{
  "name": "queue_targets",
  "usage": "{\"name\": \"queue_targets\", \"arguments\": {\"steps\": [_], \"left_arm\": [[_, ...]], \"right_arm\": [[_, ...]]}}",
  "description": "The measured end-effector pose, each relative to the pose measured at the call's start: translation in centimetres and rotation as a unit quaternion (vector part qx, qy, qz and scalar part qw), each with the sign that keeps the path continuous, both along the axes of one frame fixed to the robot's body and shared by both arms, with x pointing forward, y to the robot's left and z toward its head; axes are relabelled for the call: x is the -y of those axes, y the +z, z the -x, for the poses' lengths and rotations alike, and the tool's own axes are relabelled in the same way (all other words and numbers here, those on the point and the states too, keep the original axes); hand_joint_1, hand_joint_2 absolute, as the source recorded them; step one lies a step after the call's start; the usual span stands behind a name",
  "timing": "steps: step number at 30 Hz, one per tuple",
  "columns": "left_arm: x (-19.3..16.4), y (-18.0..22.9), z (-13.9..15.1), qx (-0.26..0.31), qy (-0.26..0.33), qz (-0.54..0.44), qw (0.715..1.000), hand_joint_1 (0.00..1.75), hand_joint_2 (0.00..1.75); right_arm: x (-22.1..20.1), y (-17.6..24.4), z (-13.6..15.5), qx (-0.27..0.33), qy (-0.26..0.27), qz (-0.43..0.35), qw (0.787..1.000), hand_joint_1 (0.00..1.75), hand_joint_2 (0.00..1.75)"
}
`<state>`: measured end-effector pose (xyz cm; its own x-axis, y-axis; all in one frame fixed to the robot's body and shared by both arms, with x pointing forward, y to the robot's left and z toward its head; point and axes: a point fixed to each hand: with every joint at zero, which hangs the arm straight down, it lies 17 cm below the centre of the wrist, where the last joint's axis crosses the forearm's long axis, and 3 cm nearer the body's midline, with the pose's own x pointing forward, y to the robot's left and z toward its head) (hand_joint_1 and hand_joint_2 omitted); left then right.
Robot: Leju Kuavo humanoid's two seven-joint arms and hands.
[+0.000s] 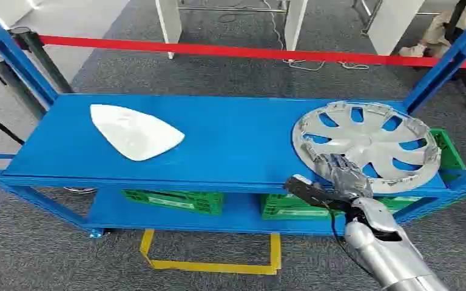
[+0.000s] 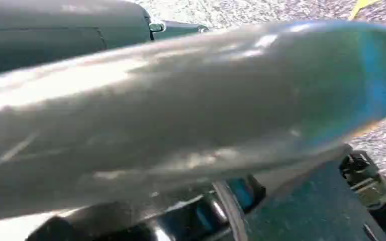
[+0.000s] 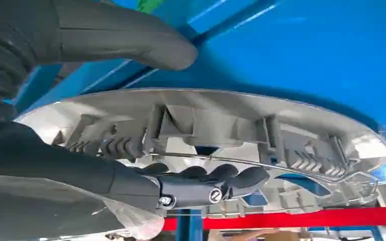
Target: Take the parts from the cabinet and place them on the table.
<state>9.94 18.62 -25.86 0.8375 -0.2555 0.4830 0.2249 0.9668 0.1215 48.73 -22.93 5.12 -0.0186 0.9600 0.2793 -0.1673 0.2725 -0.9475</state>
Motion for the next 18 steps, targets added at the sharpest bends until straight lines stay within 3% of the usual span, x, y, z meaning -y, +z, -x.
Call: {"name": "queue_targets", "arguments": {"steps": [1,18], "left_arm": [[0.0,0.0,0.0,0.000,0.000,0.000,1.000,0.00,0.00],[-0.2,0.0,-0.1,0.001,-0.002,-0.002,1.000,0.00,0.00]], "right_arm": [[0.0,0.1,-0.1,0.001,-0.001,0.000,1.000,1.75,1.75],[-1.0,0.8,-1.0,-0.003,0.024,-0.039,0.999,1.75,1.75]]}}
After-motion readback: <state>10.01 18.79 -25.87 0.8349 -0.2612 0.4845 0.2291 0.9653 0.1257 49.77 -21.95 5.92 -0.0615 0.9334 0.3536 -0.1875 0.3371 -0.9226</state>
